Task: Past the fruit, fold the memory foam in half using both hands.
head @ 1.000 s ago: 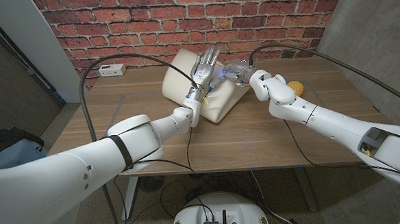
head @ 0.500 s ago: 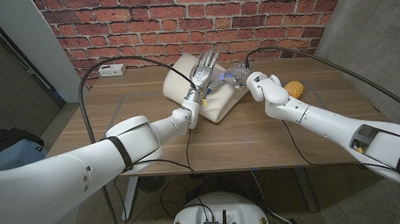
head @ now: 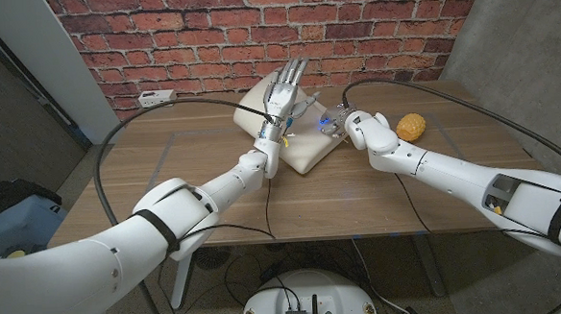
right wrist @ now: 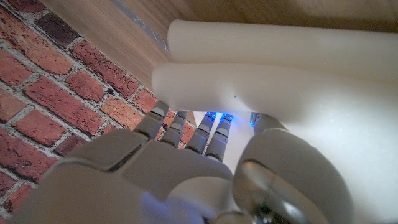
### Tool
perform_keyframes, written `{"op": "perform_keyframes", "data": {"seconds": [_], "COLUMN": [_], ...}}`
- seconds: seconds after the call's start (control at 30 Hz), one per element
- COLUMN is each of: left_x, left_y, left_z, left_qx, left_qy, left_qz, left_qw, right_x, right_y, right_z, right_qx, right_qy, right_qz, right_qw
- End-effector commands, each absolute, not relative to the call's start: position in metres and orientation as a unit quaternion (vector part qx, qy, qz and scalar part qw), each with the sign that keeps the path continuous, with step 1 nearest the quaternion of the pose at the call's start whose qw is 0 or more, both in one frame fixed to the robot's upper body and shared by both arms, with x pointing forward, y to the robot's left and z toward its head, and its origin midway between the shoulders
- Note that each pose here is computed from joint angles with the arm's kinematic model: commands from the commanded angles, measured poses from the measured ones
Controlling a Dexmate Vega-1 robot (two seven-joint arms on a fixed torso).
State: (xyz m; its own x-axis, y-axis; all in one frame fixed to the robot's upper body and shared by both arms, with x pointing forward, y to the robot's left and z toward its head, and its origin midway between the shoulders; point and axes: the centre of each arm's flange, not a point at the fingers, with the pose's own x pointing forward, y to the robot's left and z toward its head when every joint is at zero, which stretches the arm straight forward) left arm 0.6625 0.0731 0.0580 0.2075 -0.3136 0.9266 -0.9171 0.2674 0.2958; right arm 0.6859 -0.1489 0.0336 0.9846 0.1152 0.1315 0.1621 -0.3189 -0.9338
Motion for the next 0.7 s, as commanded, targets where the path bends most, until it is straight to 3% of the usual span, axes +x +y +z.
{"op": "perform_keyframes", "data": {"seconds": [0.03,0.7], "left_x": [0.636,0.595], "left_y": [0.103,0.136], "left_z": [0.072,0.087], "left_qx": [0.476,0.387], "left_qy": [-0.603,-0.574], "left_qz": [0.253,0.202], "left_qw": [0.587,0.692], "right_x": [0.694,0.692], "right_y": [-0.152,-0.160], "right_z": [0.034,0.037], "right_qx": [-0.810,-0.800], "right_qy": [-0.079,-0.080], "right_qz": [-0.021,-0.031], "right_qw": [0.581,0.594]}}
